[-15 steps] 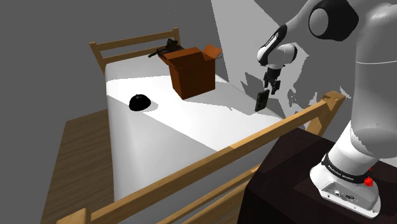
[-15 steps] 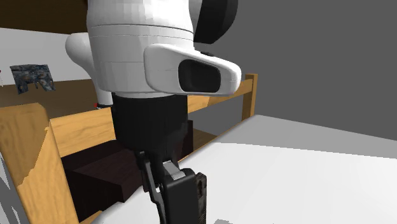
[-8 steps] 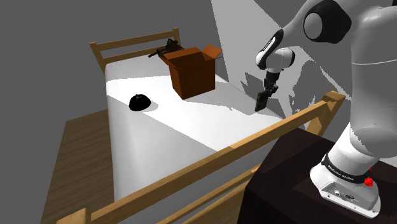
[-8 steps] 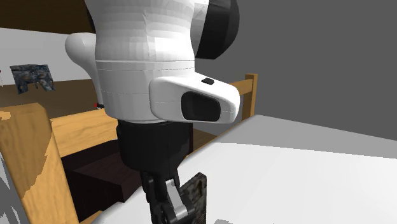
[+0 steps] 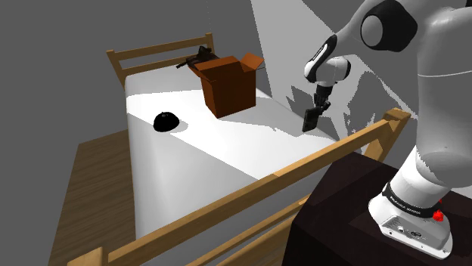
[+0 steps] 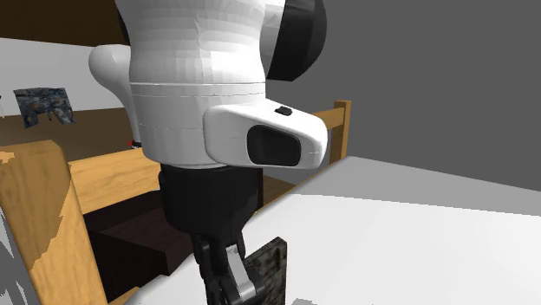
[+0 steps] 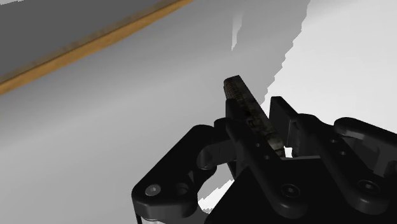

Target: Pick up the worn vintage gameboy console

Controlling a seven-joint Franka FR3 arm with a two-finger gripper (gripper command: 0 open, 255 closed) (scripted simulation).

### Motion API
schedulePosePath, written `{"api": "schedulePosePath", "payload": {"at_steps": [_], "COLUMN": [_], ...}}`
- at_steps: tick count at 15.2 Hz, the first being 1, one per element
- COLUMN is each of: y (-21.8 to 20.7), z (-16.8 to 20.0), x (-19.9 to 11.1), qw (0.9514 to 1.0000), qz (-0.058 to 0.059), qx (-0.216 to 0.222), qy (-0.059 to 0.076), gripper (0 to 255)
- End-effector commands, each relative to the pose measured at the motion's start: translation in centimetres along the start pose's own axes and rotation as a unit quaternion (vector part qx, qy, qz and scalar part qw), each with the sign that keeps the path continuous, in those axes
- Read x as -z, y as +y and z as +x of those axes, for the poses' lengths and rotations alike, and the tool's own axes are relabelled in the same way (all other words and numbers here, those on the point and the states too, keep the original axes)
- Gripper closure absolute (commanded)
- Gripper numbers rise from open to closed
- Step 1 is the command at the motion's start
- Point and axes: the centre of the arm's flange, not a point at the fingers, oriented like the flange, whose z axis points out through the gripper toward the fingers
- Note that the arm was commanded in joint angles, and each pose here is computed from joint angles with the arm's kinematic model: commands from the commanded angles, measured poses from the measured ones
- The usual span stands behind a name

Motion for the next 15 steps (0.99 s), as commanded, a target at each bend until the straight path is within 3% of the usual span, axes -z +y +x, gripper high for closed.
{"api": "schedulePosePath", "payload": {"at_steps": [1, 15], "y": [0.0, -0.2], "z": [0.0, 0.1], "x": [0.5, 7.8], "qw": [1.0000, 1.0000], "qz": [0.000, 0.000], "qx": [0.000, 0.000], "qy": [0.000, 0.000], "gripper": [255, 255]}}
